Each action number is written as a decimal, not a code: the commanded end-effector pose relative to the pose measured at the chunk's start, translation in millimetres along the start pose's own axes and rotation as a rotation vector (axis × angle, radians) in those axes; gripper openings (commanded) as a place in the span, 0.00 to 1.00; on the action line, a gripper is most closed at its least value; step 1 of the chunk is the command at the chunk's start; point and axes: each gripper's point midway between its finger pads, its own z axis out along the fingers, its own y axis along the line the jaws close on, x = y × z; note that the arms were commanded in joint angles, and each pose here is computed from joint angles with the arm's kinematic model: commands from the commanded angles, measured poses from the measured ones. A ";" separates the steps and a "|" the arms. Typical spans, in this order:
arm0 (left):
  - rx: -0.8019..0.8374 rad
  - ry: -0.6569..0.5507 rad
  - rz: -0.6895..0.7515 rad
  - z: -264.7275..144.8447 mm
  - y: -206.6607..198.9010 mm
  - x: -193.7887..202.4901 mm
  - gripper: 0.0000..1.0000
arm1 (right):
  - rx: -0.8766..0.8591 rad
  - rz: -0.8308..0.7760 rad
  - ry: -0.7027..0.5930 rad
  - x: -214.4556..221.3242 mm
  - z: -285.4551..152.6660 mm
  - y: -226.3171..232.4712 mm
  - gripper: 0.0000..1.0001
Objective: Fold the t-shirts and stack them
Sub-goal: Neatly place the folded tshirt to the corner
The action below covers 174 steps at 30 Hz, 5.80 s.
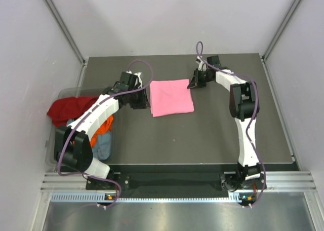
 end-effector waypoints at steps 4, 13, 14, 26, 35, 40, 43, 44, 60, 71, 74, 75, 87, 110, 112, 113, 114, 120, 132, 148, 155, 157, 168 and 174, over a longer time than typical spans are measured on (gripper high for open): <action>0.036 -0.035 0.027 -2.9 -5.4 -8.7 0.32 | 0.120 -0.052 -0.029 -33.1 -20.1 -39.5 0.00; 0.035 -0.024 0.026 0.4 -4.2 -7.4 0.32 | 0.271 -0.013 -0.034 -37.9 -67.2 -109.1 0.00; 0.039 -0.024 0.025 0.0 -5.5 -8.1 0.32 | 0.293 -0.019 -0.026 -37.1 -72.1 -115.1 0.00; 0.033 -0.006 0.038 3.2 -2.8 -5.7 0.32 | 0.479 0.073 -0.175 -74.9 -153.0 -216.9 0.01; 0.032 0.005 0.035 7.7 -0.8 -4.7 0.32 | 0.536 0.087 -0.392 -128.6 -195.1 -244.5 0.05; 0.026 0.007 0.036 8.5 0.9 -4.4 0.32 | 0.582 0.079 -0.526 -159.2 -223.4 -255.4 0.07; 0.024 0.009 0.035 9.5 1.6 -4.0 0.32 | 0.620 0.054 -0.566 -167.2 -235.9 -264.7 0.10; 0.024 0.012 0.035 9.6 1.8 -3.0 0.32 | 0.621 0.051 -0.575 -168.6 -238.4 -266.9 0.12; 0.085 -0.028 0.051 -12.0 -12.2 -6.4 0.33 | 0.593 0.181 -0.610 -152.6 -278.7 -179.6 0.41; 0.094 -0.082 0.062 -27.6 -15.6 -11.2 0.32 | 0.624 0.020 -0.385 -90.7 -155.5 -63.2 0.42; 0.088 -0.087 0.061 -27.8 -14.5 -12.5 0.32 | 0.658 -0.008 -0.349 -83.0 -129.1 -55.1 0.42; 0.090 -0.088 0.062 -27.5 -14.7 -12.5 0.32 | 0.649 -0.019 -0.342 -82.0 -120.2 -49.2 0.42; 0.071 -0.075 0.056 -23.2 -10.3 -10.1 0.32 | 0.769 -0.150 -0.252 -59.3 -58.2 -48.1 0.43; 0.078 -0.070 0.052 -22.6 -11.1 -9.6 0.32 | 1.138 -0.313 0.003 -28.4 -87.8 -90.7 0.32; 0.078 -0.074 0.054 -23.4 -11.5 -9.9 0.31 | 1.145 -0.302 0.005 -28.4 -92.7 -95.8 0.31; 0.075 -0.074 0.052 -23.1 -10.5 -9.8 0.31 | 1.149 -0.289 0.005 -28.6 -96.9 -101.2 0.30; 0.075 -0.074 0.052 -23.1 -10.5 -9.8 0.31 | 1.154 -0.283 0.003 -29.2 -99.8 -104.6 0.30; 0.070 -0.069 0.051 -20.9 -9.0 -9.1 0.31 | 1.161 -0.227 -0.003 -30.8 -115.8 -129.7 0.30; 0.052 -0.060 0.050 -16.5 -4.9 -7.5 0.31 | 1.155 -0.148 -0.064 -54.5 -135.5 -164.4 0.29; 0.050 -0.067 0.049 -16.3 -5.4 -10.7 0.31 | 1.041 -0.149 -0.170 -69.8 -133.4 -104.1 0.45; 0.046 -0.067 0.053 -17.8 -4.8 -10.2 0.31 | 0.901 -0.119 -0.193 -77.3 -102.5 -80.7 0.44; 0.046 -0.069 0.053 -18.3 -4.5 -10.7 0.31 | 0.881 -0.111 -0.202 -79.8 -95.7 -79.7 0.42; 0.030 -0.061 0.048 -13.1 -1.0 -10.5 0.31 | 0.726 -0.063 -0.355 -110.0 -41.0 -88.0 0.11; 0.023 -0.054 0.044 -9.0 0.1 -11.5 0.31 | 0.695 0.089 -0.411 -119.0 -30.3 -106.3 0.06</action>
